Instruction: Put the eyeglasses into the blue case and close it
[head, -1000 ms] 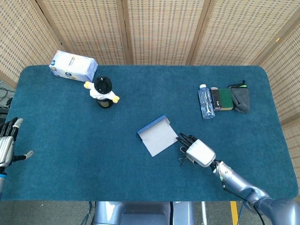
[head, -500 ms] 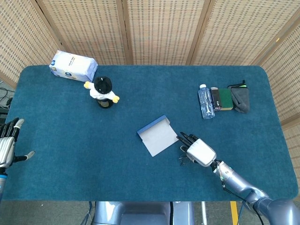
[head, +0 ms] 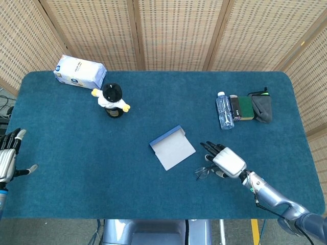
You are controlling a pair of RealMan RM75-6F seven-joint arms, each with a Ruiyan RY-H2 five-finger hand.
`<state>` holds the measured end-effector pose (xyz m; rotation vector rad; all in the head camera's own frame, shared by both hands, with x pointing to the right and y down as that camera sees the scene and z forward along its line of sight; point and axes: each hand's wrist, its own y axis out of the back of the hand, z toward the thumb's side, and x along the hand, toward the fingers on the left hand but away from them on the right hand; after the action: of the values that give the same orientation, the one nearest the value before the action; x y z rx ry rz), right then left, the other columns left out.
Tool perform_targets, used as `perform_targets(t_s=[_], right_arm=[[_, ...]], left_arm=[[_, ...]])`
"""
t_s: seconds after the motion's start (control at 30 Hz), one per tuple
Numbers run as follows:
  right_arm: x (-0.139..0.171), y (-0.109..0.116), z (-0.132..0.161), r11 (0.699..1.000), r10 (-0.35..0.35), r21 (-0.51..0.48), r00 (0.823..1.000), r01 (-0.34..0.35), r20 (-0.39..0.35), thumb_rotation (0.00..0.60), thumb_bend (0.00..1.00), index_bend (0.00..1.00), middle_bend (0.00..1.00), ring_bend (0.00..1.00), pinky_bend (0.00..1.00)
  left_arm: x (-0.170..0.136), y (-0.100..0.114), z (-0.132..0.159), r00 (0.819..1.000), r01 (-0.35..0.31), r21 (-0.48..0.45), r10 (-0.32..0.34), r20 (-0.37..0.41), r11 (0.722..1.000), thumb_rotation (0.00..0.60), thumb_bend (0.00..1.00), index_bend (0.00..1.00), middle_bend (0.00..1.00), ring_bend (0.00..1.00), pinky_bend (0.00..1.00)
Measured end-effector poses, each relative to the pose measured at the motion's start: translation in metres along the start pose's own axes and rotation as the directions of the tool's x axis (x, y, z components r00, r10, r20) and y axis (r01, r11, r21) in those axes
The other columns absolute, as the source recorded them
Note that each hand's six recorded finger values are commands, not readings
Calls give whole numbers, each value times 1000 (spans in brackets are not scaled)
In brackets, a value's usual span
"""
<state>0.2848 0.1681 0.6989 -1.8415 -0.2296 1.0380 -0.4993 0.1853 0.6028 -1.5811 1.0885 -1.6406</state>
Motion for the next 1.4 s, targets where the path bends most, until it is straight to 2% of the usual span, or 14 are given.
perform_targets(t_s=[0.17, 0.63, 0.83, 0.97, 1.13, 1.4], right_arm=[[-3, -7, 3, 1000, 22, 11, 1000, -22, -3, 600, 358, 358, 0, 0, 268], [-8, -19, 9, 998, 52, 28, 999, -52, -16, 600, 419, 436, 0, 0, 268], [-8, -22, 8, 998, 53, 28, 999, -52, -14, 600, 514, 508, 0, 0, 268], [-8, -24, 8, 998, 54, 29, 998, -54, -15, 600, 520, 558, 1, 0, 268], [-8, -24, 10, 999, 39, 21, 999, -38, -17, 600, 525, 595, 24, 0, 268], [-16, -8, 9, 999, -17, -28, 1000, 17, -12, 600, 535, 599, 32, 0, 268]], left_arm=[[0, -1, 1, 1000, 3, 2, -3, 2, 1000, 600, 0, 0, 0, 0, 0], [0, -1, 0, 1000, 2, 1, -2, -3, 1000, 600, 0, 0, 0, 0, 0], [1, -2, 0, 1000, 4, 3, -4, -5, 1000, 600, 0, 0, 0, 0, 0], [1, -3, 0, 1000, 7, 4, -7, -6, 1000, 600, 0, 0, 0, 0, 0], [1, -3, 0, 1000, 7, 4, -7, -6, 1000, 600, 0, 0, 0, 0, 0], [1, -3, 0, 1000, 9, 4, -9, -7, 1000, 600, 0, 0, 0, 0, 0]])
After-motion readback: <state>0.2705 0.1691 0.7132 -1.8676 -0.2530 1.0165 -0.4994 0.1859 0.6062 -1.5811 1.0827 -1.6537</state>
